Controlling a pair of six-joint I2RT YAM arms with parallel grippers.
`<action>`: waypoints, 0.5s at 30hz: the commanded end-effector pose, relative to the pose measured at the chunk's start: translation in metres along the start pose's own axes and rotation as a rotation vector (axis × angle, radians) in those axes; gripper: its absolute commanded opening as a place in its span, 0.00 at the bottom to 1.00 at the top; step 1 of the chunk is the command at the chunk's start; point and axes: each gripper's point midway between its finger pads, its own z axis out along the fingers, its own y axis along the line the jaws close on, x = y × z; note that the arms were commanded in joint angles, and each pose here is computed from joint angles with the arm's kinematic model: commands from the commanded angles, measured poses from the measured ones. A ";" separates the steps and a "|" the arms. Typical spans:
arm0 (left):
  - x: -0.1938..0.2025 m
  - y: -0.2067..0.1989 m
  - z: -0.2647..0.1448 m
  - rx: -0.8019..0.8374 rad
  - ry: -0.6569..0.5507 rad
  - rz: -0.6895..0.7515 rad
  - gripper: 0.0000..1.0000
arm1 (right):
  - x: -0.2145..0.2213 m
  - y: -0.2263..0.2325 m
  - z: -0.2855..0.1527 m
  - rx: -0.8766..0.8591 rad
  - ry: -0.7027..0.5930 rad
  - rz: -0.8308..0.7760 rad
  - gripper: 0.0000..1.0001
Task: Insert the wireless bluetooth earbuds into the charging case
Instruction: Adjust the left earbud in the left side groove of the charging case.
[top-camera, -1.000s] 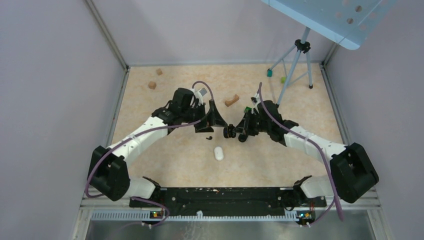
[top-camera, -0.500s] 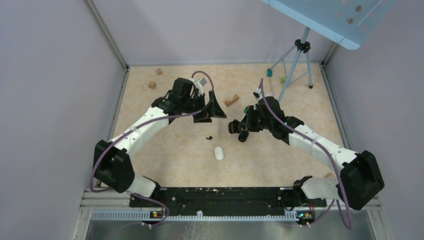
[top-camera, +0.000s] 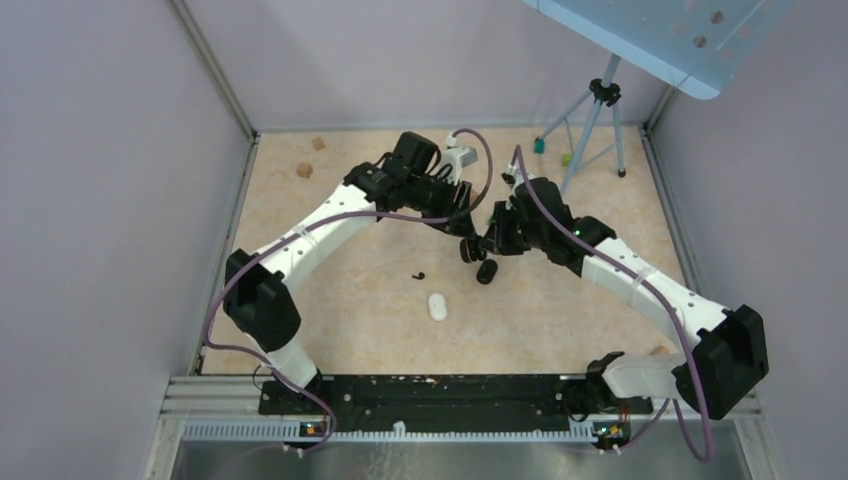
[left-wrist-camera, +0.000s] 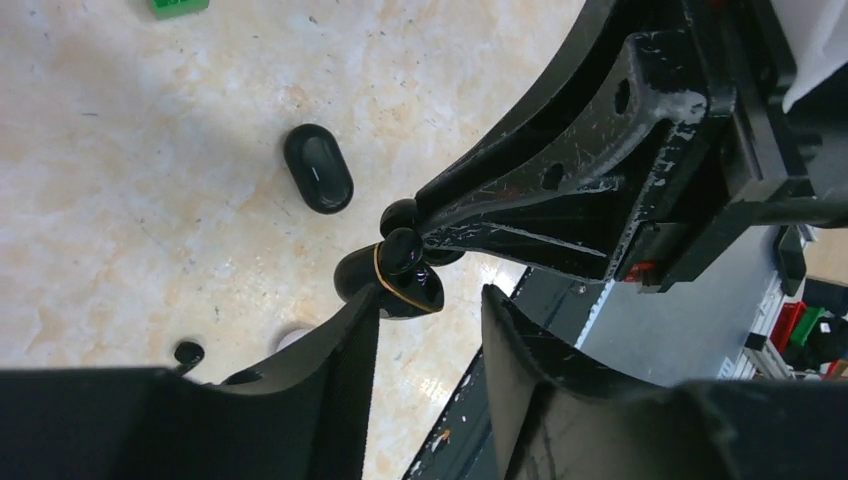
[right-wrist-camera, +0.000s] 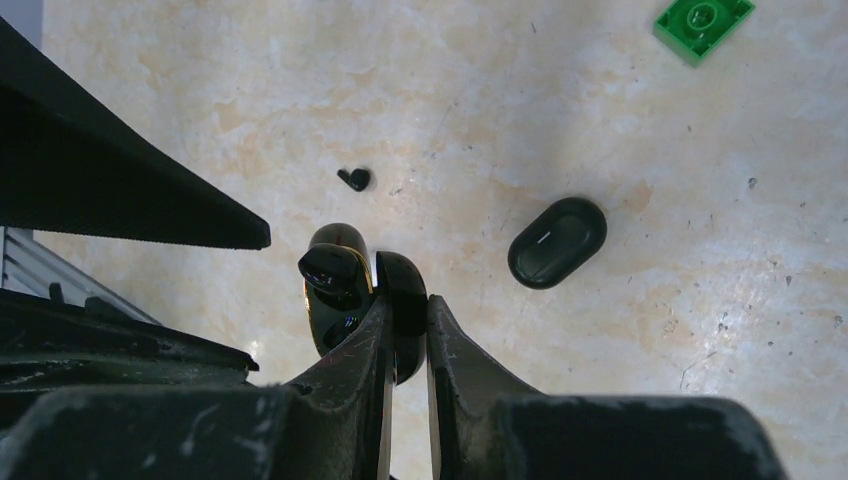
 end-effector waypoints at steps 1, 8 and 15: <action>-0.028 -0.014 -0.019 0.042 -0.158 0.131 0.43 | -0.002 0.011 -0.007 -0.029 0.033 -0.030 0.00; -0.037 -0.026 -0.021 0.108 -0.242 0.092 0.33 | 0.001 0.009 -0.011 -0.023 0.033 -0.024 0.00; -0.033 -0.026 -0.009 0.155 -0.230 0.071 0.09 | 0.001 0.012 -0.010 -0.044 0.029 -0.023 0.00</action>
